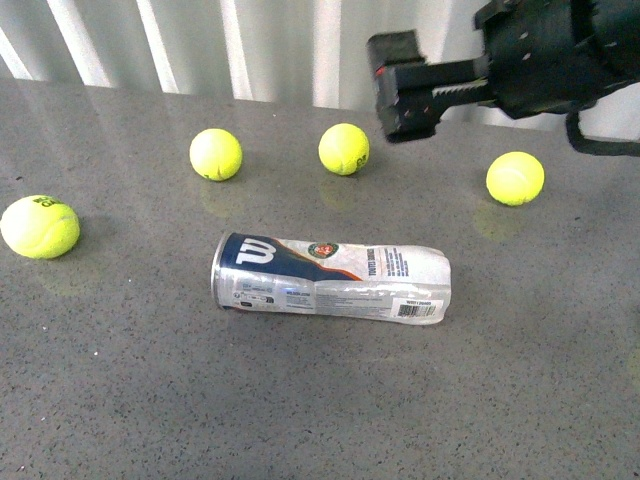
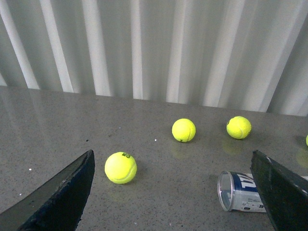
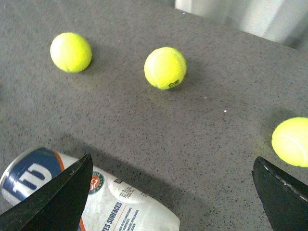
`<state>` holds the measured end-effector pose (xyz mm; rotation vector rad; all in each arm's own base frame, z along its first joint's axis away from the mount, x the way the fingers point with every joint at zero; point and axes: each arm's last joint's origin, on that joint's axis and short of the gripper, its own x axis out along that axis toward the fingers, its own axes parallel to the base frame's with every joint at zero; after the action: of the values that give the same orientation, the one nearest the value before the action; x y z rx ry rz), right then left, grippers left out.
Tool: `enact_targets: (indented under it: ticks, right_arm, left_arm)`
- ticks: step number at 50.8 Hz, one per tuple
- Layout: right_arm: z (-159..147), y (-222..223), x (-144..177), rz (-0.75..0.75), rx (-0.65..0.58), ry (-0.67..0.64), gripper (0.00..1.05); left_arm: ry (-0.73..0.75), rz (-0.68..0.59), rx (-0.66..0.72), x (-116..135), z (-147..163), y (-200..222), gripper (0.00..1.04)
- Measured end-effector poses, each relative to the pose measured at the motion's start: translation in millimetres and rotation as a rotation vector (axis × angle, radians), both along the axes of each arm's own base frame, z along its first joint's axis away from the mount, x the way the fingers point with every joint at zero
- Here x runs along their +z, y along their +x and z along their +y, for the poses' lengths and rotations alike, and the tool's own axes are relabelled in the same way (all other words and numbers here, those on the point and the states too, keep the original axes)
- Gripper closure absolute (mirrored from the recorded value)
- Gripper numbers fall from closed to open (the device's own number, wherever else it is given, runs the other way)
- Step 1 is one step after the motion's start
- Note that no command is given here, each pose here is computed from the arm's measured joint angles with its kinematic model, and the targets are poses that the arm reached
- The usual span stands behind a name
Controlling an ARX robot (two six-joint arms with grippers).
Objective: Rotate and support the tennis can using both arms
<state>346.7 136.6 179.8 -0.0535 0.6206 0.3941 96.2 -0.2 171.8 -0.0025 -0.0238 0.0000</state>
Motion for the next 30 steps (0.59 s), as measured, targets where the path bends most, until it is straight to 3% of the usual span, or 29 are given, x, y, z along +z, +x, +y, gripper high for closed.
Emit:
enact_targets:
  ticks: [7, 9, 14, 20, 30]
  right_arm:
    - [-2, 0, -3, 0.023, -0.040, 0.038, 0.07]
    - [-1, -1, -8, -0.048, -0.089, 0.016, 0.11]
    - [-13, -16, -22, -0.355, -0.289, -0.026, 0.26]
    - [-39, -44, -23, -0.544, -0.364, 0.035, 0.44]
    - [-80, -86, -17, -0.616, -0.409, 0.052, 0.76]
  left_arm:
    - [0.000, 0.000, -0.003, 0, 0, 0, 0.07]
    - [0.000, 0.000, -0.002, 0, 0, 0, 0.07]
    - [0.000, 0.000, -0.003, 0, 0, 0, 0.07]
    - [0.000, 0.000, 0.002, 0, 0, 0, 0.07]
    - [0.000, 0.000, -0.003, 0, 0, 0, 0.07]
